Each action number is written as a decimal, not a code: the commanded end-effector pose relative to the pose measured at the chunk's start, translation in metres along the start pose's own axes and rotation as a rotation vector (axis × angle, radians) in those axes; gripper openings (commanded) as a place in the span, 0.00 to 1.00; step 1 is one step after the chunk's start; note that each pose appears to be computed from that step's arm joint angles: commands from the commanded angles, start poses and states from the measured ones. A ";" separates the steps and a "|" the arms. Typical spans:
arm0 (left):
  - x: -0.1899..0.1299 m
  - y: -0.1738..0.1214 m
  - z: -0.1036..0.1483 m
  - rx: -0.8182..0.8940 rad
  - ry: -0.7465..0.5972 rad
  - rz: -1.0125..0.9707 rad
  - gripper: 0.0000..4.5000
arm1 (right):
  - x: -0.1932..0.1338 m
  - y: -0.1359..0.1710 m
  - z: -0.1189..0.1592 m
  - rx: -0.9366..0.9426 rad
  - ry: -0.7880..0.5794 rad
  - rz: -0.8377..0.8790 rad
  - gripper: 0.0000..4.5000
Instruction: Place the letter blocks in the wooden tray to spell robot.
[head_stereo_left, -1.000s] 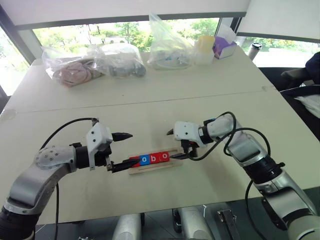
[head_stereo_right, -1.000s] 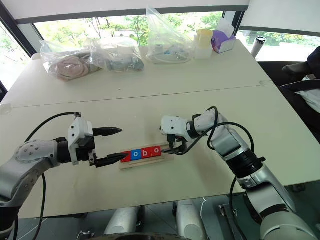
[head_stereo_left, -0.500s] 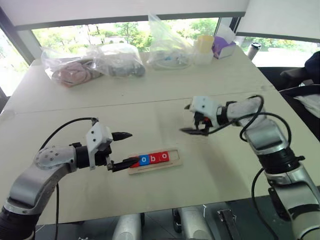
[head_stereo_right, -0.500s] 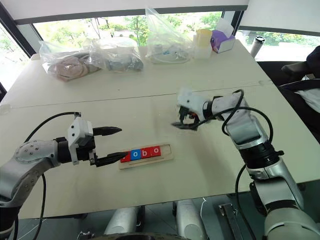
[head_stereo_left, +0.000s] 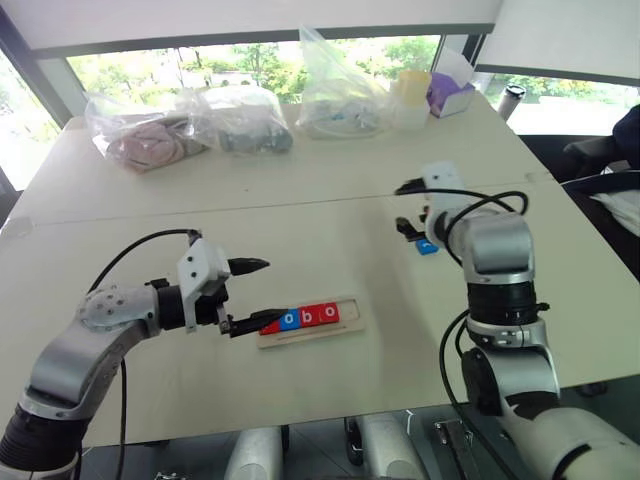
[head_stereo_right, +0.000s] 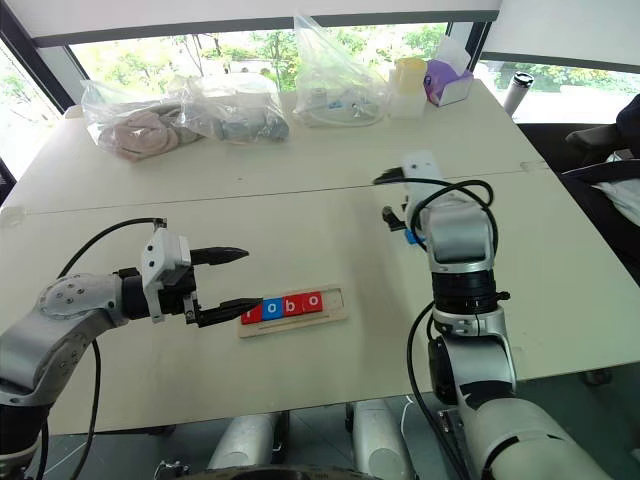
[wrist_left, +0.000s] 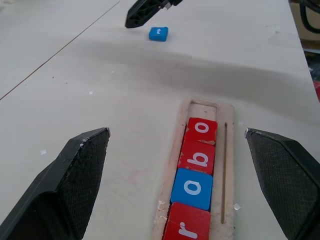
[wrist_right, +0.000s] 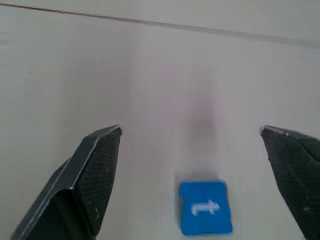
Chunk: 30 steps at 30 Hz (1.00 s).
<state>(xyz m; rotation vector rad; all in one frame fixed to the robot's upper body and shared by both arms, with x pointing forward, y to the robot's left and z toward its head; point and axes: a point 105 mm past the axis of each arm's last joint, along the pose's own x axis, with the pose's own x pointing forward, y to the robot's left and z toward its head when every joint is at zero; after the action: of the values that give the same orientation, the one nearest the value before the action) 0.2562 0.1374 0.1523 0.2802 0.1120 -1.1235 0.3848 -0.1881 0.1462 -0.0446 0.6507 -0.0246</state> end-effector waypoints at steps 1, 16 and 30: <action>0.002 -0.001 0.006 0.033 -0.021 -0.010 1.00 | -0.005 0.001 0.006 0.019 -0.015 -0.001 1.00; 0.003 -0.002 0.005 0.037 -0.023 -0.010 1.00 | 0.012 -0.014 -0.041 -0.061 0.091 0.054 1.00; 0.004 -0.003 0.007 0.037 -0.025 -0.010 1.00 | 0.014 -0.003 -0.043 -0.192 0.049 0.169 0.69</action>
<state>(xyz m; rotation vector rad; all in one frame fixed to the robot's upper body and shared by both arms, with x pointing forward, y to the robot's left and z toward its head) 0.2557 0.1325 0.1484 0.2787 0.1122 -1.1394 0.3749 -0.1901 0.1149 -0.1707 0.6587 0.1935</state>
